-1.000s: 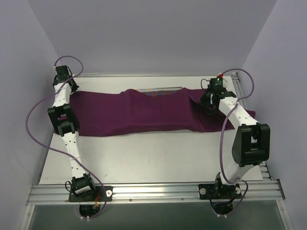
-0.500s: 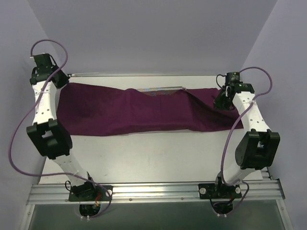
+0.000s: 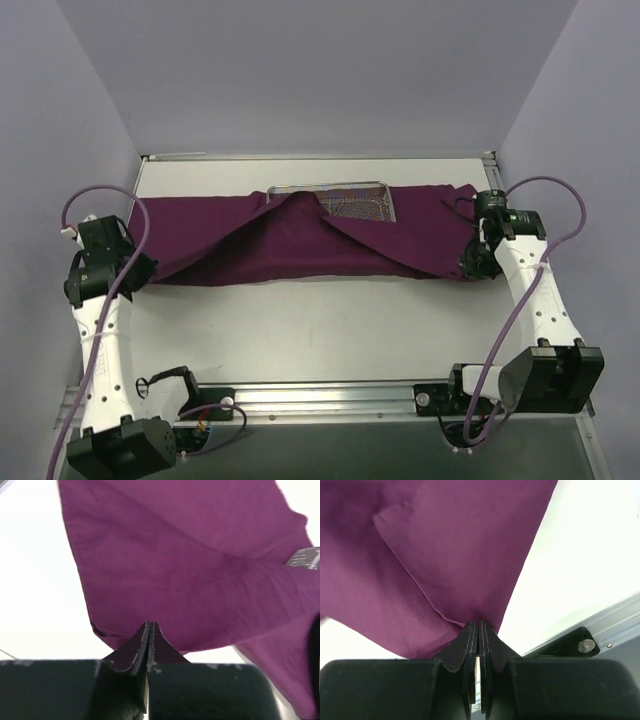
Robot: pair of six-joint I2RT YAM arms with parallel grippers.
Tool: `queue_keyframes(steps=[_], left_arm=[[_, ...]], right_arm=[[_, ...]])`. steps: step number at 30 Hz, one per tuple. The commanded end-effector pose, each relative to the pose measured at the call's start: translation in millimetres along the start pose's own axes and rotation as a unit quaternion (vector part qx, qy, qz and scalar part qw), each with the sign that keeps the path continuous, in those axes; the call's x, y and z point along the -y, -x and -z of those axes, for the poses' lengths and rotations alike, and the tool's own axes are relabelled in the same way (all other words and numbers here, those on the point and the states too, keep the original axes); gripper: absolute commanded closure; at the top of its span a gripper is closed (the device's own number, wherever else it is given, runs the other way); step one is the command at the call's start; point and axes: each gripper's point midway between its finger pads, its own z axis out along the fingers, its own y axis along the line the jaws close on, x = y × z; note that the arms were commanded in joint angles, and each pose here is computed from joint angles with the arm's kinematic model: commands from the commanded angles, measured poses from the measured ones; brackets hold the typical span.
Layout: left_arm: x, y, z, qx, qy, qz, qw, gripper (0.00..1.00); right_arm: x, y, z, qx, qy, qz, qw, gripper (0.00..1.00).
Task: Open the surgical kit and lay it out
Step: Open the surgical kit at the center of the board.
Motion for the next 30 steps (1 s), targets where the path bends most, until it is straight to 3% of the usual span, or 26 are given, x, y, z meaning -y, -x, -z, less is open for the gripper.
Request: queue_keyframes(steps=[1,5,8,14,18,22,26,28,29,30], left_arm=[[-22.5,-11.0,11.3,0.025,0.028,0.022,0.999,0.98],[-32.2,-14.5,39.1,0.075,0.017,0.040,0.996,0.98],[-53.1,-10.8,59.0,0.109,0.059,0.082,0.989,0.98],[-94.8,-11.1,108.6,0.203,0.095,0.149,0.963,0.98],[-122.9,-17.9,139.7,0.272,0.083,0.217,0.934,0.98],[-159.7,-32.8,171.3,0.353,0.025,0.297,0.887,0.98],[-183.1,-37.8,174.3,0.358,-0.038,0.327,0.874,0.98],[-190.9,-43.6,165.8,0.333,-0.049,0.352,0.874,0.97],[-188.2,-40.2,161.0,0.316,-0.068,0.343,0.882,0.90],[-190.8,-42.3,157.3,0.303,-0.069,0.352,0.883,0.76]], right_arm=[[22.1,-24.4,0.9,-0.008,-0.034,0.008,0.999,1.00],[40.4,-35.0,4.8,0.017,-0.050,0.010,0.999,1.00],[47.8,-45.4,8.9,0.034,-0.038,-0.002,0.999,1.00],[49.5,-55.7,37.6,0.103,0.047,-0.017,0.993,1.00],[56.5,-53.9,61.3,0.138,0.064,-0.012,0.988,1.00],[65.2,-67.6,68.8,0.138,0.069,-0.021,0.988,1.00],[68.5,-80.9,82.2,0.147,0.102,-0.027,0.984,1.00],[67.4,-80.5,92.8,0.162,0.123,-0.023,0.979,1.00],[66.9,-80.9,94.9,0.163,0.126,-0.018,0.978,0.91],[65.3,-80.7,96.6,0.163,0.131,-0.009,0.978,0.76]])
